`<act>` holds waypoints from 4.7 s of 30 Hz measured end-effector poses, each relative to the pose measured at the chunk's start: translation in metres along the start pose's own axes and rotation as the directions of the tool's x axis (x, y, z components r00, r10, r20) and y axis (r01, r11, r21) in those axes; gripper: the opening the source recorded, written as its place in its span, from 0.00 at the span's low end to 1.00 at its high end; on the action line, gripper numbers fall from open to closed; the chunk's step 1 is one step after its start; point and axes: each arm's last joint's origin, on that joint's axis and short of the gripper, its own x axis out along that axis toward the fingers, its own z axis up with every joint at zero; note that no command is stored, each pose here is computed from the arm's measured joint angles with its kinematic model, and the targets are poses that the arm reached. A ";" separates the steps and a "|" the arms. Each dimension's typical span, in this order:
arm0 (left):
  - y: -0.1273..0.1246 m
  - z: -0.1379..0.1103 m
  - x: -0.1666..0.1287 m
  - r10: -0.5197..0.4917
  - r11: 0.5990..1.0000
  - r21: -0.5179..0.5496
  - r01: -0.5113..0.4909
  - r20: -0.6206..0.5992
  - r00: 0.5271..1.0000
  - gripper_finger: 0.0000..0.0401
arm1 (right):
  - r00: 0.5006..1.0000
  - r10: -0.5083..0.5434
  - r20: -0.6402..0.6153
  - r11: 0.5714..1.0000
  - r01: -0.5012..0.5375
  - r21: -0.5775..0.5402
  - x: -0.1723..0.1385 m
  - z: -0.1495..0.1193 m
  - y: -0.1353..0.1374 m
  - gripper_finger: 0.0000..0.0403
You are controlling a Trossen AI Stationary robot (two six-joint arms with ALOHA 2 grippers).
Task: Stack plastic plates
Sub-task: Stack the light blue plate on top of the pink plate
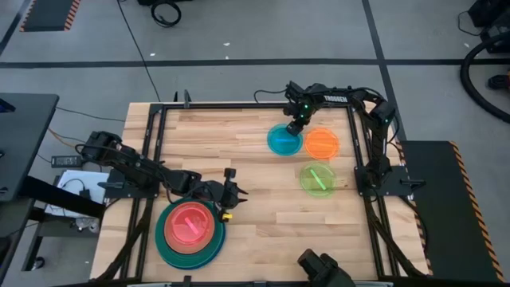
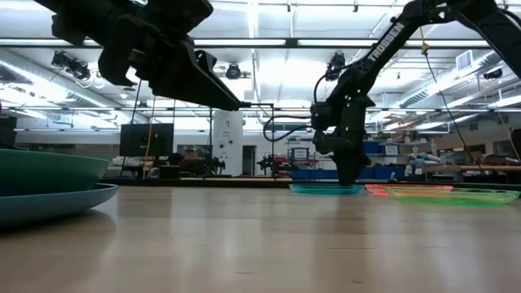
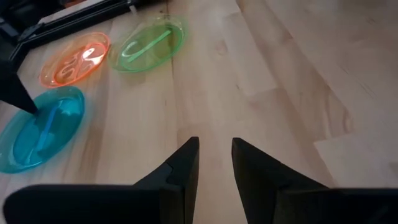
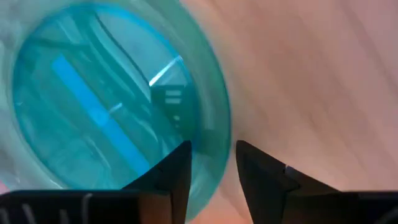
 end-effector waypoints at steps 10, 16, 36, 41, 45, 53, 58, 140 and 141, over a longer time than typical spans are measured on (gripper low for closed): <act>0.004 0.000 0.001 0.013 0.994 -0.110 -0.012 0.004 1.000 0.26 | 1.000 0.001 -0.017 1.000 -0.001 0.003 0.001 -0.001 0.002 0.16; 0.006 -0.003 0.002 0.026 0.999 -0.036 -0.027 -0.025 0.999 0.26 | 0.998 0.066 -0.009 0.997 -0.066 0.029 0.001 -0.001 0.004 0.06; 0.000 0.023 0.033 0.135 0.937 0.345 -0.060 -0.197 0.971 0.52 | 0.975 0.204 -0.084 0.976 -0.210 -0.065 -0.043 0.022 0.078 0.03; -0.002 0.026 0.039 0.222 0.887 0.449 -0.111 -0.204 0.953 0.51 | 0.969 0.221 -0.110 0.969 -0.232 -0.091 -0.052 0.023 0.102 0.03; 0.002 0.028 0.040 0.244 0.885 0.445 -0.133 -0.201 0.949 0.51 | 0.960 0.253 -0.120 0.956 -0.267 -0.121 -0.052 0.022 0.122 0.03; 0.003 0.022 0.042 0.292 0.815 0.570 -0.108 -0.241 0.926 0.51 | 0.914 0.368 -0.169 0.904 -0.394 -0.165 -0.049 0.016 0.156 0.03; 0.000 0.022 0.042 0.306 0.741 0.668 -0.074 -0.238 0.922 0.51 | 0.889 0.414 -0.195 0.871 -0.449 -0.198 -0.047 0.011 0.175 0.03; -0.140 0.034 -0.050 0.563 0.228 0.931 -0.286 0.114 0.819 0.09 | 0.962 0.138 0.235 0.976 -0.092 -0.197 -0.257 -0.050 0.151 0.50; -0.142 0.034 -0.052 0.562 0.251 0.918 -0.306 0.119 0.818 0.09 | 0.962 0.136 0.238 0.976 -0.088 -0.201 -0.256 -0.049 0.151 0.50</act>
